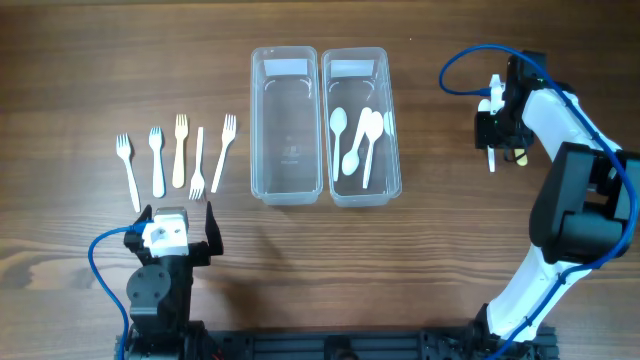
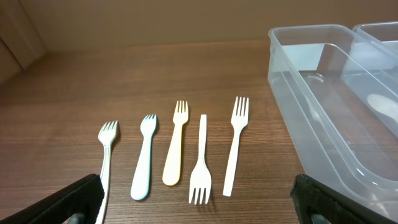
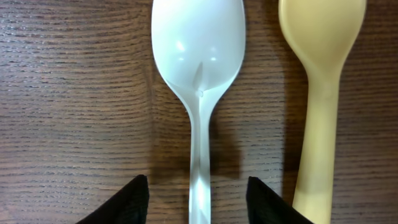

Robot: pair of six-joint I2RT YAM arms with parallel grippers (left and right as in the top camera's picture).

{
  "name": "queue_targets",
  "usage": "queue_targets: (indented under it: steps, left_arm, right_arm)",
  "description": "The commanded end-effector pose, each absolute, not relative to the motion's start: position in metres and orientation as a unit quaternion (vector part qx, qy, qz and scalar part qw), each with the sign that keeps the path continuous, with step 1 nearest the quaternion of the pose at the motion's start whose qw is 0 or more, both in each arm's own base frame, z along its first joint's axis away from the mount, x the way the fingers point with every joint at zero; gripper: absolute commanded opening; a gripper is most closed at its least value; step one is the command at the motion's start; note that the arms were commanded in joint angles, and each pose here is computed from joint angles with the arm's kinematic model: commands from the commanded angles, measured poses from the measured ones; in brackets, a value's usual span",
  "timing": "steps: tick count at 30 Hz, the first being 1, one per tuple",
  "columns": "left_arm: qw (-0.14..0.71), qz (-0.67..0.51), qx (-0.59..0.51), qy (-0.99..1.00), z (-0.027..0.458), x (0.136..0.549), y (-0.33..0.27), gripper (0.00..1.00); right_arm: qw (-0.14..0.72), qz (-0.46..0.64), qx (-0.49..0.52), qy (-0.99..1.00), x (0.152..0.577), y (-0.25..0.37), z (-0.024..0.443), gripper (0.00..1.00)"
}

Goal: Pack container
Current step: 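Grasp the last white spoon with the right gripper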

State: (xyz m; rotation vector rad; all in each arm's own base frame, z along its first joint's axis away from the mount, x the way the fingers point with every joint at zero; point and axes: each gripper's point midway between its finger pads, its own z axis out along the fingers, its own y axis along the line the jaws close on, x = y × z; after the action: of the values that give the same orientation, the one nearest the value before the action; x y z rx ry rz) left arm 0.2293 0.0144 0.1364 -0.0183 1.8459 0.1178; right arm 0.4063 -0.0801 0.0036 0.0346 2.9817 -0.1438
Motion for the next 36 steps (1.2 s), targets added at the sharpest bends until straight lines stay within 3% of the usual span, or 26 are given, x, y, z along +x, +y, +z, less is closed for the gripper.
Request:
queue_targets:
  steps: [1, 17, 18, 20, 22, 29, 36]
  left_arm:
    - [0.602, 0.053, -0.001, 0.797, 0.135, 0.229, 0.013, 1.00]
    - [0.602, 0.053, -0.001, 0.797, 0.135, 0.229, 0.013, 1.00]
    - [0.602, 0.053, -0.001, 0.797, 0.135, 0.229, 0.013, 1.00]
    - [0.602, 0.053, -0.001, 0.797, 0.135, 0.229, 0.014, 1.00]
    - [0.602, 0.053, -0.001, 0.797, 0.135, 0.229, 0.013, 1.00]
    - [0.602, 0.053, -0.001, 0.797, 0.135, 0.229, 0.013, 1.00]
    - [0.602, 0.053, -0.001, 0.797, 0.135, 0.229, 0.014, 1.00]
  right_arm:
    - [0.065, -0.036, 0.006, 0.997, 0.401, -0.075, -0.008, 0.40]
    - [0.064, -0.029, 0.006, 0.998, 0.391, -0.071, -0.027, 0.45]
    - [0.065, -0.026, 0.006, 0.998, 0.391, -0.070, -0.027, 0.44]
    - [0.066, -0.023, 0.006, 0.998, 0.392, -0.069, -0.027, 0.20]
    - [0.068, -0.023, 0.006, 0.997, 0.394, -0.069, -0.026, 0.04]
    - [0.084, -0.010, 0.018, 0.996, 0.406, -0.065, -0.006, 0.04]
    - [0.155, -0.012, -0.014, 0.988, 0.435, -0.039, 0.066, 0.04]
